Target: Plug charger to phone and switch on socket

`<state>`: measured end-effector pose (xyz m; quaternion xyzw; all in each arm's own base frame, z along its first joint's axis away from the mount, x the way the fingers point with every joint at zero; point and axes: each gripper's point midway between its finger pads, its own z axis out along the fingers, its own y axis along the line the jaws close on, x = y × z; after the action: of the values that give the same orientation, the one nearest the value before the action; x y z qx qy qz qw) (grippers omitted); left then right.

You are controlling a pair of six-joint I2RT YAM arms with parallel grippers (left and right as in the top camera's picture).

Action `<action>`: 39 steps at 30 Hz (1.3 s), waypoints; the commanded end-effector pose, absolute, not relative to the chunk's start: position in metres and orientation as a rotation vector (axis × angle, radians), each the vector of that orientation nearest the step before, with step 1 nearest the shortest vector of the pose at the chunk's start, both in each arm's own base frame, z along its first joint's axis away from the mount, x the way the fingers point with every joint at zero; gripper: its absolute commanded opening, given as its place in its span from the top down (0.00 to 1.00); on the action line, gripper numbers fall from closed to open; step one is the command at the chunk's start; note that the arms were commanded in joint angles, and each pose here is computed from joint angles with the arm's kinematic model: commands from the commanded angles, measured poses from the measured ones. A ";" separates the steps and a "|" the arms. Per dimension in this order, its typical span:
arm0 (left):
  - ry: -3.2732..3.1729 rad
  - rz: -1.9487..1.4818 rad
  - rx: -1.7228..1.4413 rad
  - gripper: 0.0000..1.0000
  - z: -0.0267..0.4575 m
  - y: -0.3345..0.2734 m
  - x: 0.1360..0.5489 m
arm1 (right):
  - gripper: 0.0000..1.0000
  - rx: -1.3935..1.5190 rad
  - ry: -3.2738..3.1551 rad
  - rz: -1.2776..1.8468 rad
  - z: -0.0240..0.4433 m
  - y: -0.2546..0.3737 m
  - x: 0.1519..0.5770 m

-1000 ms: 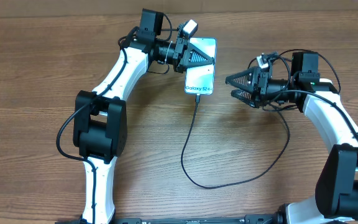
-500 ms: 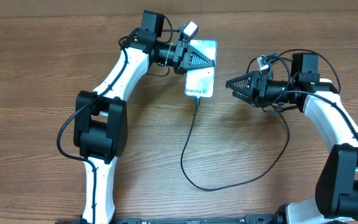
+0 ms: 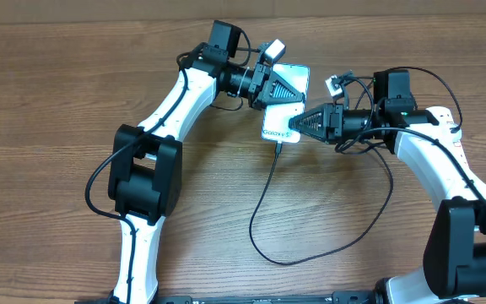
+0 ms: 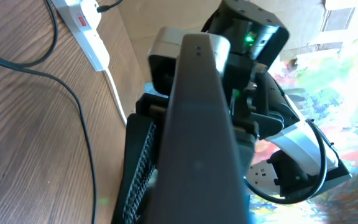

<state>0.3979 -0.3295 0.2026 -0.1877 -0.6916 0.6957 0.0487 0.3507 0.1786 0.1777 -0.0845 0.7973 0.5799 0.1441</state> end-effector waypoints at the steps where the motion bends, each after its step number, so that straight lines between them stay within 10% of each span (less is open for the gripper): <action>1: -2.048 2.160 -0.639 0.96 0.220 -0.332 0.387 | 0.48 -0.310 2.244 1.681 0.191 0.183 0.353; 11: -2.036 2.151 -0.649 0.96 0.220 -0.337 0.382 | 0.61 -0.320 2.171 1.661 0.205 0.184 0.369; 20: -2.035 2.150 -0.649 0.96 0.220 -0.338 0.382 | 0.96 -0.299 2.167 1.670 0.208 0.185 0.373; 31: -2.036 2.150 -0.649 0.29 0.220 -0.337 0.382 | 0.96 -0.289 2.173 1.663 0.207 0.184 0.374; 39: -2.091 2.145 -0.623 0.15 0.216 -0.330 0.392 | 0.96 -0.135 2.283 1.607 0.190 0.178 0.378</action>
<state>0.3895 -0.3357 0.2033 -0.1965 -0.6848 0.6994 0.0571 0.3736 0.1781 0.1832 -0.0467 0.8035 0.5705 0.1631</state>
